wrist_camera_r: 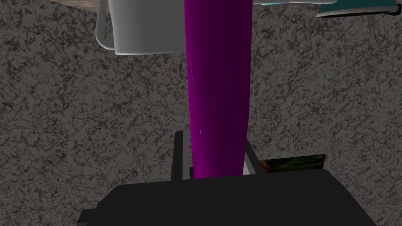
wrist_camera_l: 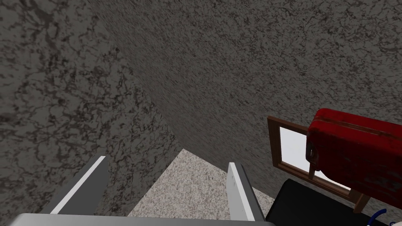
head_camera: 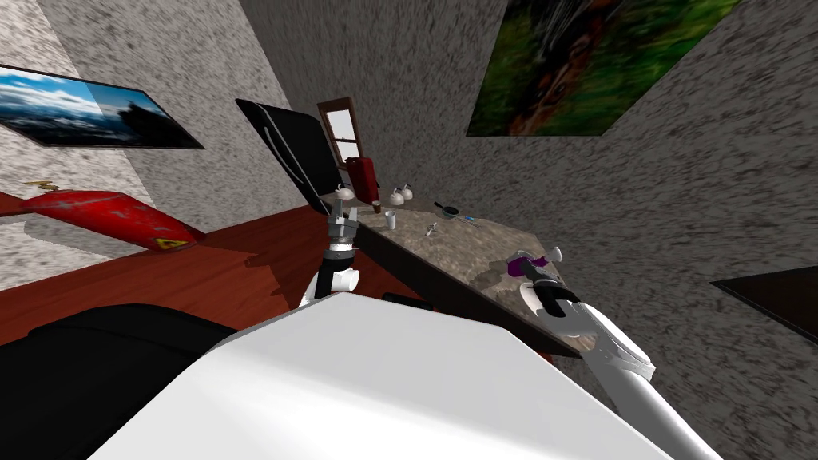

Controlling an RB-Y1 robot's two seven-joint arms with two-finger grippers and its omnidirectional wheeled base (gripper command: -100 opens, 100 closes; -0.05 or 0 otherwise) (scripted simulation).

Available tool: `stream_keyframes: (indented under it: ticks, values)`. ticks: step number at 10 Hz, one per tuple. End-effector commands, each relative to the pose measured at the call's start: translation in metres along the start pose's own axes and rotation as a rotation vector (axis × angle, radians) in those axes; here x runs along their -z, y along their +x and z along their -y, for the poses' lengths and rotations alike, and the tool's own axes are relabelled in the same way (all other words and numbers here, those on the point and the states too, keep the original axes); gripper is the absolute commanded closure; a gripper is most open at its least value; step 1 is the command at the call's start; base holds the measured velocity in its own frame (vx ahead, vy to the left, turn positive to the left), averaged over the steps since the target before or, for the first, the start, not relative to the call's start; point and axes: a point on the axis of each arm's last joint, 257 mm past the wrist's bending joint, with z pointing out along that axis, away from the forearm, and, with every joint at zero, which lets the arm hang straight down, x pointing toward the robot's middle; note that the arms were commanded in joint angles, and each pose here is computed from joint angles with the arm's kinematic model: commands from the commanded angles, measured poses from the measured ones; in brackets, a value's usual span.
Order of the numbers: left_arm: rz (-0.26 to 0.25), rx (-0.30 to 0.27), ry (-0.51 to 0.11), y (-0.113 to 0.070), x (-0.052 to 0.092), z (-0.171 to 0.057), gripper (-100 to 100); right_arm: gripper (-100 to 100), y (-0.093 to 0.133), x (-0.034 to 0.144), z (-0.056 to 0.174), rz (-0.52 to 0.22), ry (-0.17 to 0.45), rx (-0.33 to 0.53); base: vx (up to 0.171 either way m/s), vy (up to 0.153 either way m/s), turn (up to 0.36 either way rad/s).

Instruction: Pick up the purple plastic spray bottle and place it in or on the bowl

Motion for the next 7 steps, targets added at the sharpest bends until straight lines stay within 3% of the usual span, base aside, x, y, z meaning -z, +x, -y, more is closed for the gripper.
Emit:
stream_keyframes:
  ticks: [1, 3, 4, 5, 7]
  values:
    - [0.000, 0.000, 0.000, 0.000, 0.000, 0.000, 0, 100, 0.001, 0.011, 0.002, -0.009, -0.003, 0.007, 0.012, -0.009, 0.017]
    - [0.000, 0.000, 0.000, 0.000, 0.000, 0.000, 0, 100, 0.002, 0.013, 0.000, -0.010, -0.007, 0.009, 0.002, -0.001, -0.019]
    - [0.000, 0.000, 0.000, 0.000, 0.000, 0.000, 0, 0, 0.003, 0.014, 0.000, -0.012, -0.007, 0.009, 0.000, 0.000, 0.000]
    - [0.000, 0.000, 0.000, 0.000, 0.000, 0.000, 0, 100, -0.012, 0.015, -0.012, 0.015, -0.034, 0.034, -0.082, 0.058, 0.062]
    - [0.000, 0.000, 0.000, 0.000, 0.000, 0.000, 0, 100, -0.028, 0.017, -0.021, 0.042, -0.056, 0.060, -0.174, 0.055, 0.038]
